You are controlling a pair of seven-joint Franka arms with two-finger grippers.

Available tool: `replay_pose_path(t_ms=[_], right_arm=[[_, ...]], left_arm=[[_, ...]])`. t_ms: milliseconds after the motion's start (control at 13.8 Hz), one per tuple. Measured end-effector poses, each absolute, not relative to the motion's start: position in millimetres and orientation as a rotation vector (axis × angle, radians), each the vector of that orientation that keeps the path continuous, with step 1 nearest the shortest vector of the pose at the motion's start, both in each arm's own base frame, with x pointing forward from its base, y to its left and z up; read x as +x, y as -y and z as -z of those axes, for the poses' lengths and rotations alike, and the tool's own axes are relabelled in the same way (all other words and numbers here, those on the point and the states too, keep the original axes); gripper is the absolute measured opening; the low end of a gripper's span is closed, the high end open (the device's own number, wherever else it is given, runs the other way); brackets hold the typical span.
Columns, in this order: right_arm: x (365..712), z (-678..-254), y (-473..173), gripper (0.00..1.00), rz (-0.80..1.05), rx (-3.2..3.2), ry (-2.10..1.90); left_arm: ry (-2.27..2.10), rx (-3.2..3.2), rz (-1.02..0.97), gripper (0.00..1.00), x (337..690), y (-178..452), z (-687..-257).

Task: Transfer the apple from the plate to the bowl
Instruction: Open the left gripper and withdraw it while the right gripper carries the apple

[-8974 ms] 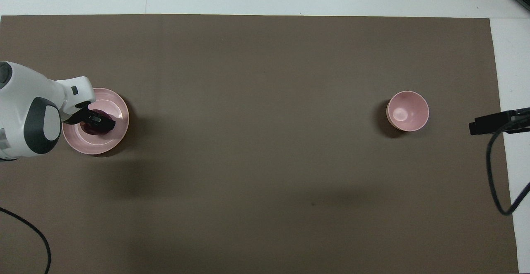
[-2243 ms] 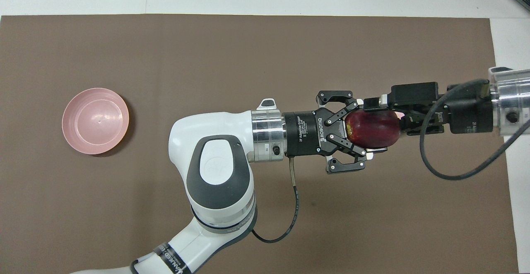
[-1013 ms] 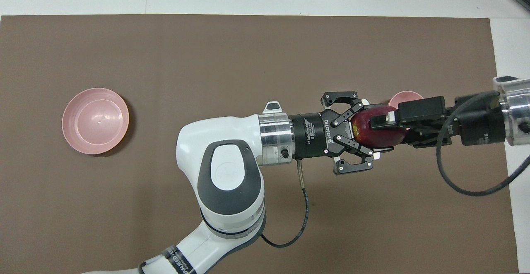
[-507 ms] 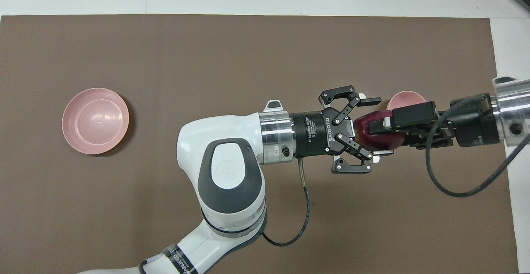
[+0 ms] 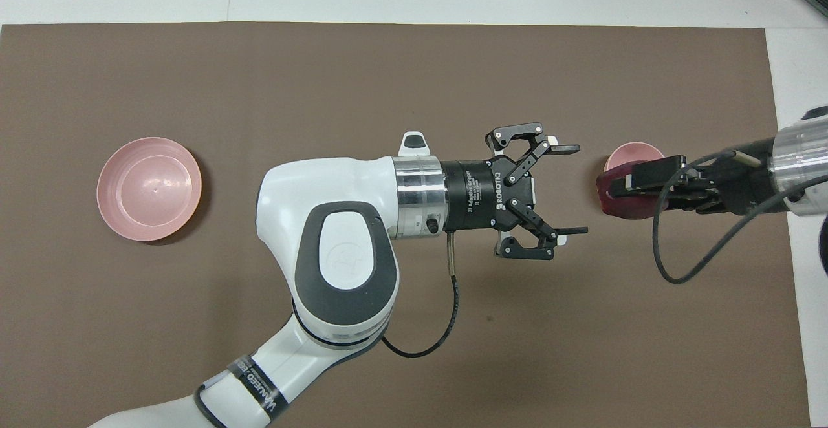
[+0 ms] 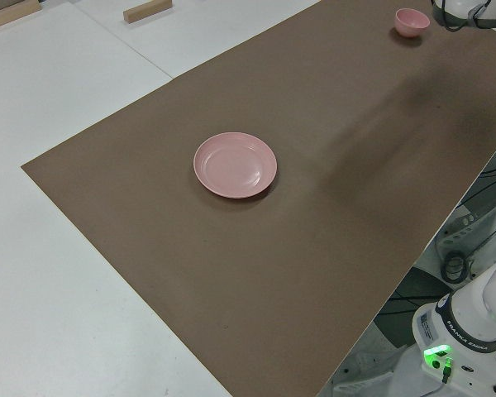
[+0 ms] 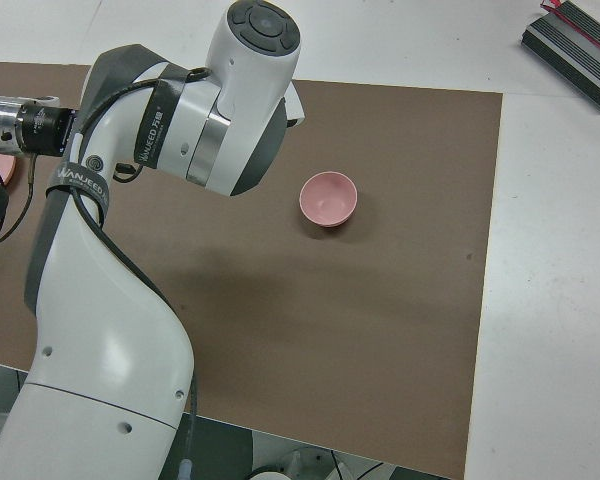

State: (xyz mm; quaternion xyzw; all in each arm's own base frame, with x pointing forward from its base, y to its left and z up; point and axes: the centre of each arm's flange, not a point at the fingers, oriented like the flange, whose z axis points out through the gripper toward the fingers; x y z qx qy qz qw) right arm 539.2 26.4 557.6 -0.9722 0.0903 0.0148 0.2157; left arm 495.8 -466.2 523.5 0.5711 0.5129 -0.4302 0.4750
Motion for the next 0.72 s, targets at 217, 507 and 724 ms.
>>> replay_pose_path(t_ms=[217, 507, 724], right_arm=[[548, -540, -13, 0.84, -0.017, -2.856, -0.179], [585, -473, 4, 0.84, 0.011, -3.106, -0.030], [603, -436, 9, 0.84, 0.012, -3.209, 0.047]], left_arm=[[-1.153, 1.650, 0.896, 1.00, 523, 426, -532], [-0.905, 2.041, 0.705, 1.00, 540, 374, -532], [-0.623, 2.312, 0.527, 1.00, 552, 334, -518]])
